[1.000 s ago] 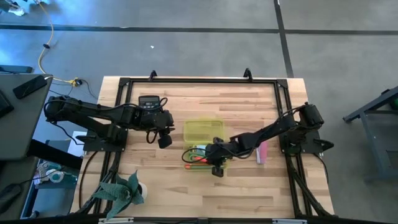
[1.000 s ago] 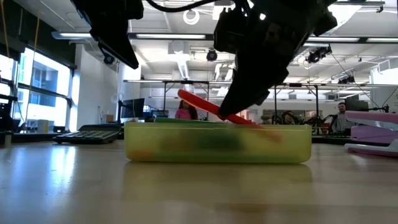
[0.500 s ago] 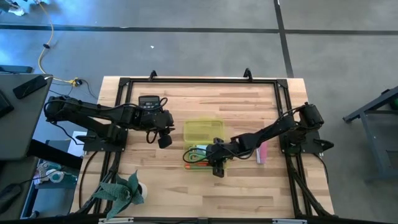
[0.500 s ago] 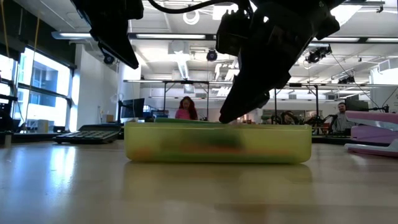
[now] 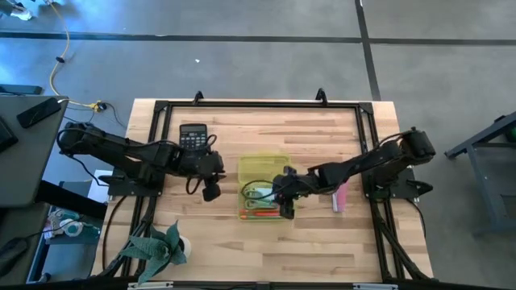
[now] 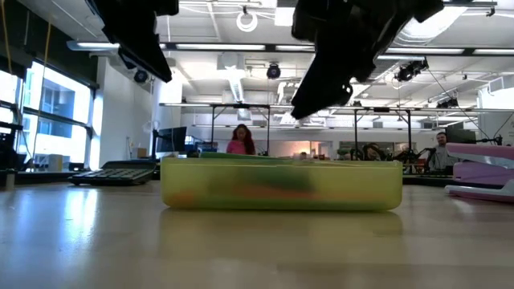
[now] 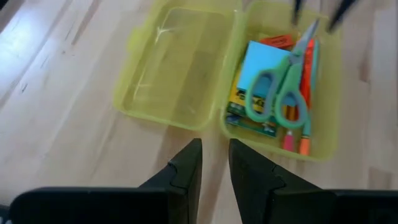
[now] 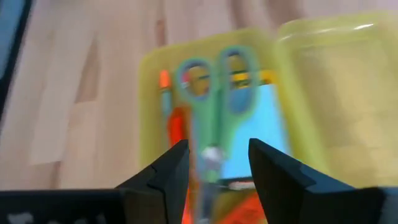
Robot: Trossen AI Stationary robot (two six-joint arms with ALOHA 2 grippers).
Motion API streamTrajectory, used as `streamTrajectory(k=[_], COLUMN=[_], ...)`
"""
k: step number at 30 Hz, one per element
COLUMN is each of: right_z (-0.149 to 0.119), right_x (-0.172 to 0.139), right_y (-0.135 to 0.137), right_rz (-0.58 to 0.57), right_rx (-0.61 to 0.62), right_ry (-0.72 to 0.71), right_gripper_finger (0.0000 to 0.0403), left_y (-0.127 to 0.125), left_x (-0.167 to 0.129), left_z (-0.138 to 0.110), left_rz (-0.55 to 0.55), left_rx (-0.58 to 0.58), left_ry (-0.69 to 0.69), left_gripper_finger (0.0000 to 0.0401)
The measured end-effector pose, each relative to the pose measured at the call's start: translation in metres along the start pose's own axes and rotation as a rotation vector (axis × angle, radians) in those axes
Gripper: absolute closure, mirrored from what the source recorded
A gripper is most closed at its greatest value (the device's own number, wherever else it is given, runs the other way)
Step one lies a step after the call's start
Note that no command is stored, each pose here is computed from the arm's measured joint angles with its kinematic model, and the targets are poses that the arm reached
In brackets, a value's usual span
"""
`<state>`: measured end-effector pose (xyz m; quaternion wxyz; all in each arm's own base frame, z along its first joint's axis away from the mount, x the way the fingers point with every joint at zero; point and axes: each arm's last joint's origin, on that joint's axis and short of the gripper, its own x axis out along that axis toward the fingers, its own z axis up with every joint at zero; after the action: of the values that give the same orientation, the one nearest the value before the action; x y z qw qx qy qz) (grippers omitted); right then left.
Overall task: Pack school essentials
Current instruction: Close the yellow supply box
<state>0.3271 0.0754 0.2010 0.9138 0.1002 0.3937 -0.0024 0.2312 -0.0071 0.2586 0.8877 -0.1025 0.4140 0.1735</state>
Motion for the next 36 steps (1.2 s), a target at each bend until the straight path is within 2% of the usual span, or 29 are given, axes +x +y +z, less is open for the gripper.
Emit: streamTrajectory(k=[6,11,16,22,30,36], right_z=[0.014,0.022,0.023,0.024,0.021,0.018], right_x=[-0.039,-0.069,-0.091,-0.100,-0.103,-0.103], right_y=[-0.015,-0.031,-0.051,-0.085,-0.132,-0.160], right_rz=[-0.153,-0.270,-0.404,-0.489,-0.412,-0.342], right_rx=[-0.018,-0.009,0.015,0.097,0.216,0.279], right_ry=[-0.085,-0.148,-0.147,-0.113,-0.017,0.024], right_gripper_finger=[0.0247,0.0247,0.0247,0.0247,0.0247,0.0247], left_y=[-0.025,-0.048,-0.073,-0.095,-0.118,-0.130], left_x=[0.002,0.021,0.043,0.063,0.076,0.079], left_z=[-0.011,-0.018,-0.022,-0.033,-0.051,-0.055], left_rz=[0.008,-0.007,-0.056,-0.090,-0.130,-0.182], left_rx=[0.032,0.086,0.170,0.227,0.262,0.262], left_ry=[0.002,0.022,-0.009,-0.012,0.006,-0.015], left_gripper_finger=[0.0331,0.0331,0.0331,0.0331,0.0331,0.0331])
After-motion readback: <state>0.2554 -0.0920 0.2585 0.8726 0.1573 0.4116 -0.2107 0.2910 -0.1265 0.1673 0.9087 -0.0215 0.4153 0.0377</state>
